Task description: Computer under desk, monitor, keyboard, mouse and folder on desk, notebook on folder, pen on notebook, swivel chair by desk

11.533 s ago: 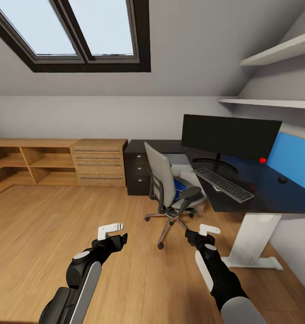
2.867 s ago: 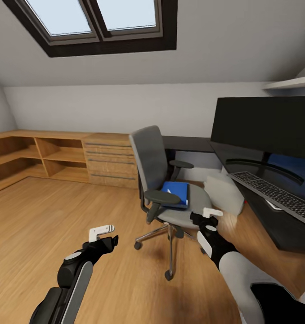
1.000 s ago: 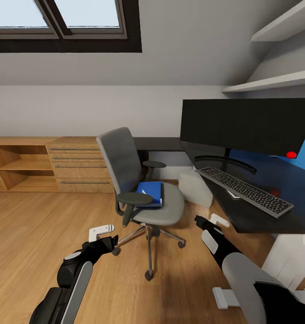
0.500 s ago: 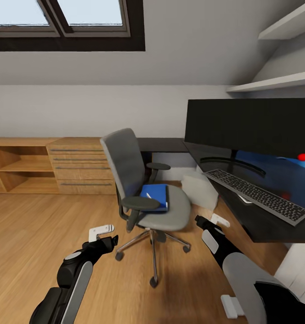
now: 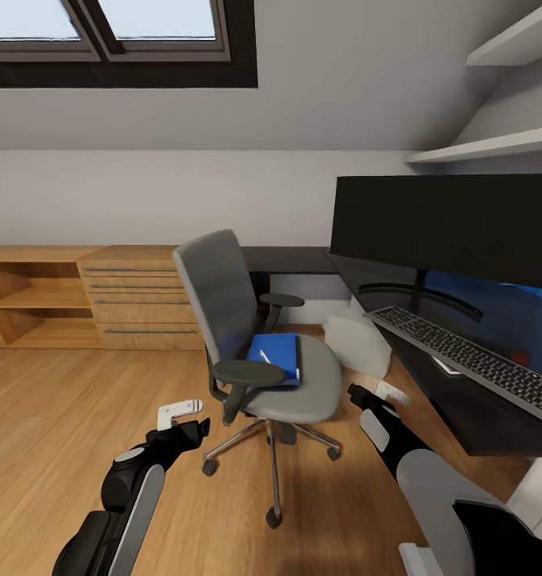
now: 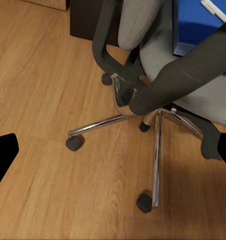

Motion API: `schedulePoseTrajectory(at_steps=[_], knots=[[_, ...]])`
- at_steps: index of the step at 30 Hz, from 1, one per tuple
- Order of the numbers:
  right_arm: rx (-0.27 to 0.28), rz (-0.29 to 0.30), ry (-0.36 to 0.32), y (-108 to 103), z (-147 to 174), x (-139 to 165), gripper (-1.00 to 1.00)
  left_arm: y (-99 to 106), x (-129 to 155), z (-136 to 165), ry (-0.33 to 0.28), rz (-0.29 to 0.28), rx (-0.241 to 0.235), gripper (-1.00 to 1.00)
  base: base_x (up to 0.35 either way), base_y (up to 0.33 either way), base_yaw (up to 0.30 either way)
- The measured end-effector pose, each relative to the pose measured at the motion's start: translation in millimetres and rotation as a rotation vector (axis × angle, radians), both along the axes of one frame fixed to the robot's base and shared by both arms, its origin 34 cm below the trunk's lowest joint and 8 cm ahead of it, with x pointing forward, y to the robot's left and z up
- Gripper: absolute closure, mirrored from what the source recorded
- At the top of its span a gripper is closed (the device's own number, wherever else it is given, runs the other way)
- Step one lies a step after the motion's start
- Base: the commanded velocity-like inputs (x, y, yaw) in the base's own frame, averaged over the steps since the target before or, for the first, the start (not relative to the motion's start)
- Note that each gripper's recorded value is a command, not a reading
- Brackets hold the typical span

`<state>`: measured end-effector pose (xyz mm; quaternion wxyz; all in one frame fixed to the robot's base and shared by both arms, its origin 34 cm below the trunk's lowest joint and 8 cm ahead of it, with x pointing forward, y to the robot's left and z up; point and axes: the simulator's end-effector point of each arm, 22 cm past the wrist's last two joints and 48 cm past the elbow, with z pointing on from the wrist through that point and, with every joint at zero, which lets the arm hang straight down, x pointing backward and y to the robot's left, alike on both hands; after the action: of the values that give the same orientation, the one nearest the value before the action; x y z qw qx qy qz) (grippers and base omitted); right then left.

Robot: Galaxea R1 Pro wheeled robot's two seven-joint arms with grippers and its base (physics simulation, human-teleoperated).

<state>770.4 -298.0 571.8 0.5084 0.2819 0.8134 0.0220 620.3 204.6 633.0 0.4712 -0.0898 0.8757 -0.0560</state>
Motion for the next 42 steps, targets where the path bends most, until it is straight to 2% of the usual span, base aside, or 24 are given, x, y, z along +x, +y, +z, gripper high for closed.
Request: schedulePoseTrajectory(at_steps=[6, 10, 15, 29, 31, 34, 37, 41, 42], knots=[[0.039, -0.016, 0.004, 1.0, -3.4, -1.5, -1.0, 5.3, 0.4, -0.2, 0.0, 0.012, -0.001, -1.0, 0.011, 0.0, 0.0], [0.09, -0.038, 0.006, 2.8, -7.0, -3.2, -1.0, 23.0, 0.5, -1.6, 0.003, 0.055, -0.011, -1.0, 0.003, 0.0, 0.0], [0.117, -0.048, 0.006, 4.7, -8.6, -3.8, -1.0, 37.2, 0.1, -2.8, 0.006, 0.09, -0.018, -1.0, 0.001, 0.0, 0.0], [0.133, -0.055, 0.012, 5.1, -10.4, -4.9, -1.0, 42.2, 0.0, -2.5, 0.005, 0.102, -0.024, -1.0, 0.032, 0.0, 0.0], [0.158, -0.047, 0.042, 9.9, -18.7, -8.8, -1.0, 42.3, 0.1, -2.0, 0.003, 0.102, -0.024, -1.0, 0.154, 0.0, 0.0], [0.232, -0.033, 0.092, 22.1, -32.7, -15.3, -1.0, 42.8, 0.6, 0.7, -0.003, 0.103, -0.027, -1.0, 0.049, 0.0, 0.0], [0.247, -0.032, 0.1, 22.8, -35.1, -16.6, -1.0, 42.9, 0.8, 3.0, -0.008, 0.103, -0.032, -1.0, 0.016, 0.0, 0.0], [0.254, -0.033, 0.105, 22.2, -36.6, -17.4, -1.0, 44.0, 0.7, 3.4, -0.01, 0.114, -0.1, -1.0, 0.004, 0.0, 0.0], [0.255, -0.033, 0.106, 21.6, -36.8, -17.6, -1.0, 53.1, -0.1, 2.4, -0.009, 0.144, -0.17, -1.0, 0.001, 0.0, 0.0]])
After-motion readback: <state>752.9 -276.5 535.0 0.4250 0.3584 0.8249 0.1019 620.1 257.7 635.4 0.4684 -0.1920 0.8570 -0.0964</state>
